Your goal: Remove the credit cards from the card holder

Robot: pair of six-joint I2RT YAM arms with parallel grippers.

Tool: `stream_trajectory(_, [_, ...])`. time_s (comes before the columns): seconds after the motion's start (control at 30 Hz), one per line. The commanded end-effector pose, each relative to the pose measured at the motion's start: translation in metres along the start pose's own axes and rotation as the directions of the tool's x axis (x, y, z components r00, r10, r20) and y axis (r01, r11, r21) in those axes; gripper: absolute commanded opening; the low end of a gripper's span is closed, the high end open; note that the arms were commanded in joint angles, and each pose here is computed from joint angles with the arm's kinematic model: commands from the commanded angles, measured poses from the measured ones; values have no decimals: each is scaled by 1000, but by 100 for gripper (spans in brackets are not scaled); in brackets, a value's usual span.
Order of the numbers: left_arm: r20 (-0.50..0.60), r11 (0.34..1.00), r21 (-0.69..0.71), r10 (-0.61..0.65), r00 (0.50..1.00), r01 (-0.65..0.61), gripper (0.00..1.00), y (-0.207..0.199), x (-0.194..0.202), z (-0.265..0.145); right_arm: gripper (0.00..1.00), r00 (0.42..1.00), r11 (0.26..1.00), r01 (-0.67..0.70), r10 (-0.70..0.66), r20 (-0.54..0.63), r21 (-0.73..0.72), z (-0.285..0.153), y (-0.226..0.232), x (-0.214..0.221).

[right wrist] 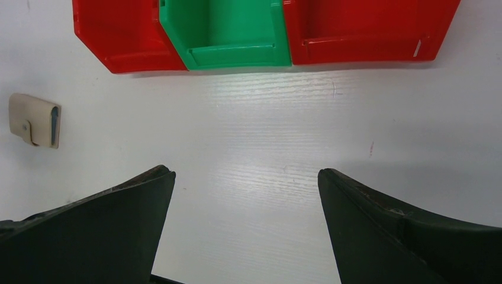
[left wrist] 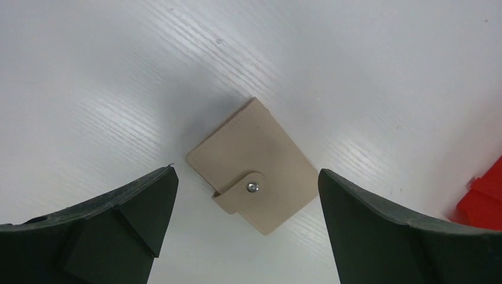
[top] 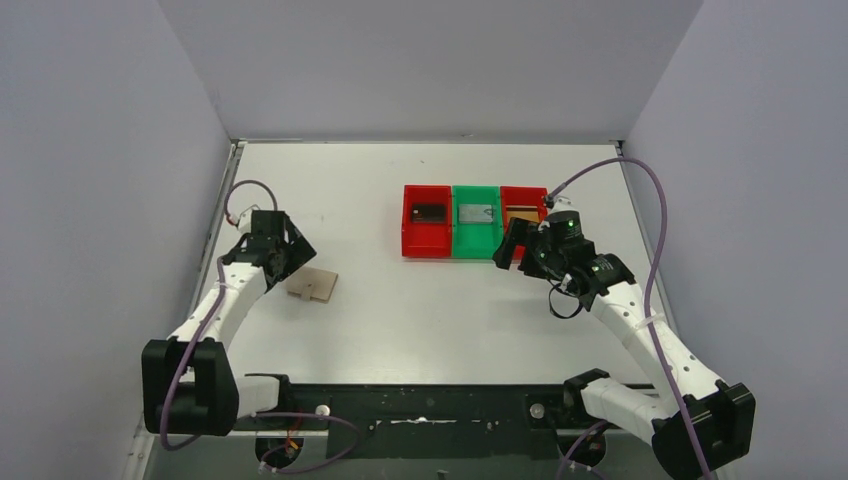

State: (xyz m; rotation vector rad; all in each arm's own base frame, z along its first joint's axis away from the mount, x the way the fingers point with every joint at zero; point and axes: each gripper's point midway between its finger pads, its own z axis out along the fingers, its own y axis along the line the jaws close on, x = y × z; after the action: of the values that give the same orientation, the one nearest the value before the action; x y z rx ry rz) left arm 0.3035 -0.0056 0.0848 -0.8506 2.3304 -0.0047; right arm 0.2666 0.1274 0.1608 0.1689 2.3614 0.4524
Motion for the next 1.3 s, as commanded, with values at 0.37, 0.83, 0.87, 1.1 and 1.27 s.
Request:
stream_trajectory(0.37, [-108, 999, 18, -31, 994, 34, 92, 12, -1, 30, 98, 999, 1000, 7, -7, 53, 0, 3, 2, -11])
stream_trajectory(0.83, [-207, 963, 149, 251, 946, -223, 71, -44, 63, 32, 98, 999, 1000, 8, -9, 31, 26, 9, -4, -3])
stream_trajectory(0.87, [-207, 952, 186, 281, 937, -245, 71, -52, 70, 29, 98, 1000, 1000, 8, -9, 29, 27, 10, -4, -3])
stream_trajectory(1.1, [-180, 846, 416, 435, 882, -332, 66, -101, 118, 4, 98, 1000, 1000, -1, 1, 14, 18, 14, -3, 1])
stream_trajectory(1.27, [-134, 784, 537, 443, 886, -311, 66, -120, 124, -18, 98, 1000, 1000, -1, 1, 10, 2, 17, -1, 3])
